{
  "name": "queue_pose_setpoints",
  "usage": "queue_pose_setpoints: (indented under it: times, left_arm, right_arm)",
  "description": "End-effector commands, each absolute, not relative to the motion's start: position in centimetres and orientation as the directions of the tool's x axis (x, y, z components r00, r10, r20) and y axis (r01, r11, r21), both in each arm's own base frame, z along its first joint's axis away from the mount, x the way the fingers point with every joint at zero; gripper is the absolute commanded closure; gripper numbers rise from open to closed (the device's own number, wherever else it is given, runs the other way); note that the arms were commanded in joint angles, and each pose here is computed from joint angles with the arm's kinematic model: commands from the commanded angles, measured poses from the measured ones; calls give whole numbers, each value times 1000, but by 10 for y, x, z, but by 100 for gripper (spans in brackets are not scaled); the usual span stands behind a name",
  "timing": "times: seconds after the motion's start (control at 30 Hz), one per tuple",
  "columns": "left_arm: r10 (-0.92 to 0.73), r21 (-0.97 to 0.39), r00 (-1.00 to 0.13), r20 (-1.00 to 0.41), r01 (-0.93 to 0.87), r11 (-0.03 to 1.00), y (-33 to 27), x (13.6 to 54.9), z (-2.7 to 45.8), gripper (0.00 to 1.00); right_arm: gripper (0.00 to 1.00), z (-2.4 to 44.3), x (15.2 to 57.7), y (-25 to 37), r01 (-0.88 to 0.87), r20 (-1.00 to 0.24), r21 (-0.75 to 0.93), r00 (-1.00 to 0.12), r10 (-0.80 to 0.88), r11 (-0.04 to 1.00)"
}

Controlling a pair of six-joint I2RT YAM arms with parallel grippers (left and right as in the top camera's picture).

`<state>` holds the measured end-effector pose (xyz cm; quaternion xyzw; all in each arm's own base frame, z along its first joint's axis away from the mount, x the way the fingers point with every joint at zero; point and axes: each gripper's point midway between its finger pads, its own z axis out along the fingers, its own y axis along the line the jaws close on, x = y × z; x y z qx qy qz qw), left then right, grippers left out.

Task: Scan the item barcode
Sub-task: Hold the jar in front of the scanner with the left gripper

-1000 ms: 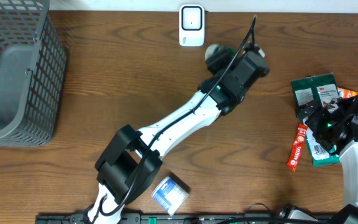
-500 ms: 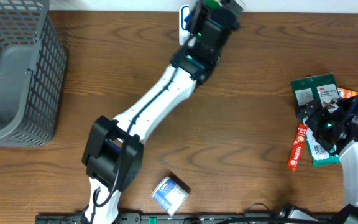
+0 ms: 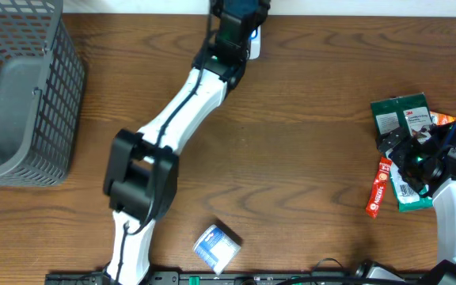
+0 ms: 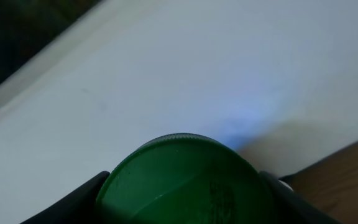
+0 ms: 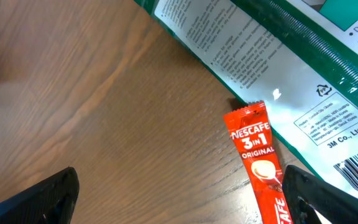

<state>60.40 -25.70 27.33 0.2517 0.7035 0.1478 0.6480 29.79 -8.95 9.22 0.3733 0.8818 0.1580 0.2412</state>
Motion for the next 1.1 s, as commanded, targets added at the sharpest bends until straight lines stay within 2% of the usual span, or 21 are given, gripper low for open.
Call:
queue_pose_setpoints:
  times: [0.0, 0.27, 0.5, 0.57, 0.67, 1.07]
  left_arm:
    - [660, 650, 14, -752, 185, 737, -273, 615, 245, 41]
    - [757, 744, 35, -652, 221, 630, -283, 628, 186, 42]
    - [780, 777, 104, -617, 240, 582, -294, 628, 183, 42]
    - [778, 777, 123, -616, 255, 575, -299, 627, 182, 46]
    - [778, 777, 124, -616, 257, 575, -299, 627, 182, 50]
    - [768, 770, 141, -624, 274, 576, -280, 638, 182, 50]
  right_arm:
    - [1, 94, 299, -91, 584, -304, 469, -597, 742, 662]
    - [1, 94, 299, -91, 584, -305, 469, -597, 742, 662]
    - [1, 94, 299, -91, 584, -304, 469, -597, 742, 662]
    - [1, 94, 299, -91, 584, -304, 469, -597, 742, 662]
    - [1, 94, 299, -91, 584, -304, 469, -597, 742, 662]
    - [1, 94, 299, -91, 584, -305, 469, -597, 742, 662]
